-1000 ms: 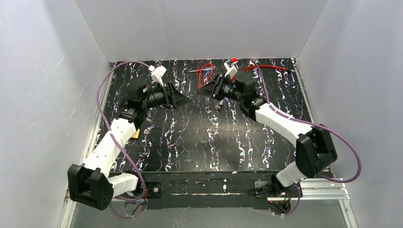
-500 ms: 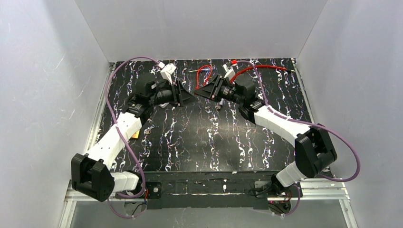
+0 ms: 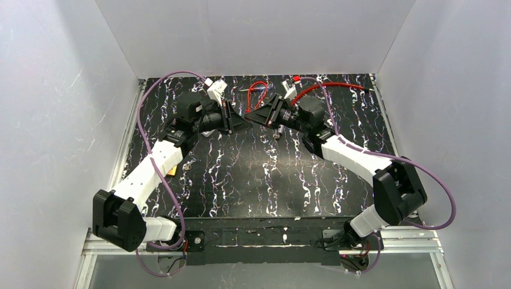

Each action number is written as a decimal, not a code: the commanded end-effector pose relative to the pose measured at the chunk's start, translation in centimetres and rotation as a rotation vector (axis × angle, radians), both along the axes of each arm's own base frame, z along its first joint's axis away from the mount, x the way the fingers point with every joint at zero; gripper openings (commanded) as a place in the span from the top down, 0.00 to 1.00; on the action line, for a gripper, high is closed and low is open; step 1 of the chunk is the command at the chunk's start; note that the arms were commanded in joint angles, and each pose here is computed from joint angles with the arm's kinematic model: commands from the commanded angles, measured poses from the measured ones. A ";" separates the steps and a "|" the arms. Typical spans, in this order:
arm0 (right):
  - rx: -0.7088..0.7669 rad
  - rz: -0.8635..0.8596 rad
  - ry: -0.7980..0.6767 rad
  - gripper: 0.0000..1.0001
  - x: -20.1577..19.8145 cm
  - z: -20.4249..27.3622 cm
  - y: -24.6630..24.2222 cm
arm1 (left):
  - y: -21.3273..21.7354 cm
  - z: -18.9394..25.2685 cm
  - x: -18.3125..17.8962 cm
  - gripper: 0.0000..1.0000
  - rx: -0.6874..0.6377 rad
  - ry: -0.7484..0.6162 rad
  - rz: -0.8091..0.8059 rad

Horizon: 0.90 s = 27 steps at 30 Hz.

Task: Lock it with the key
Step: Lock the lock.

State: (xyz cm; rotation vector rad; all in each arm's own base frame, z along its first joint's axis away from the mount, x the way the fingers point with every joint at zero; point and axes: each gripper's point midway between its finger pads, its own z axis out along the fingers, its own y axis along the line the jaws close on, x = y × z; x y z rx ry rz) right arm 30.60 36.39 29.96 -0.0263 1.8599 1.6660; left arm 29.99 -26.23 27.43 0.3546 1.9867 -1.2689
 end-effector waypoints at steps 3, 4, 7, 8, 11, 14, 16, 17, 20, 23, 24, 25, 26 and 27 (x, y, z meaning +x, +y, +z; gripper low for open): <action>0.140 0.064 -0.139 0.99 -1.6 3.4 0.1 | -0.6 2.1 -1.0 0.85 -0.080 -0.020 -0.048; 0.156 0.072 -0.149 0.99 -1.9 3.5 0.0 | -0.7 2.1 -1.1 0.88 -0.091 -0.013 -0.054; 0.202 0.096 -0.194 0.99 -2.8 4.1 -0.3 | -0.6 2.4 -1.5 0.99 -0.117 0.001 -0.062; 0.224 0.105 -0.219 0.99 -3.2 4.4 -0.5 | -0.5 2.4 -1.5 1.00 -0.126 0.010 -0.059; 0.283 0.113 -0.269 0.99 -3.9 5.2 -1.2 | -0.1 2.7 -1.8 1.00 -0.157 0.033 -0.069; 0.315 0.121 -0.302 0.99 -4.5 5.8 -1.6 | -0.4 3.5 -3.0 1.00 -0.209 0.036 -0.145; 0.330 0.133 -0.321 0.99 -4.9 6.0 -1.8 | -0.6 4.0 -3.9 1.00 -0.247 0.039 -0.190; 0.335 0.137 -0.330 0.99 -5.1 6.2 -1.8 | -0.6 4.3 -4.3 1.00 -0.259 0.030 -0.206; 0.333 0.126 -0.318 0.99 -5.0 6.1 -1.9 | -0.4 5.0 -4.8 1.00 -0.264 -0.019 -0.214; 0.314 0.109 -0.288 0.99 -4.6 5.6 -2.0 | 0.2 6.1 -4.6 0.67 -0.267 -0.076 -0.178; 0.301 0.103 -0.278 0.99 -4.3 5.3 -2.0 | 0.4 6.5 -4.6 0.60 -0.268 -0.097 -0.168; 0.290 0.098 -0.273 0.99 -4.1 5.1 -2.0 | 0.5 6.9 -4.4 0.56 -0.267 -0.115 -0.158; 0.282 0.095 -0.268 0.99 -4.0 4.9 -2.0 | 0.7 7.2 -4.2 0.53 -0.266 -0.127 -0.145; 0.276 0.090 -0.261 0.99 -3.9 4.7 -1.9 | 0.9 7.3 -4.0 0.52 -0.262 -0.136 -0.131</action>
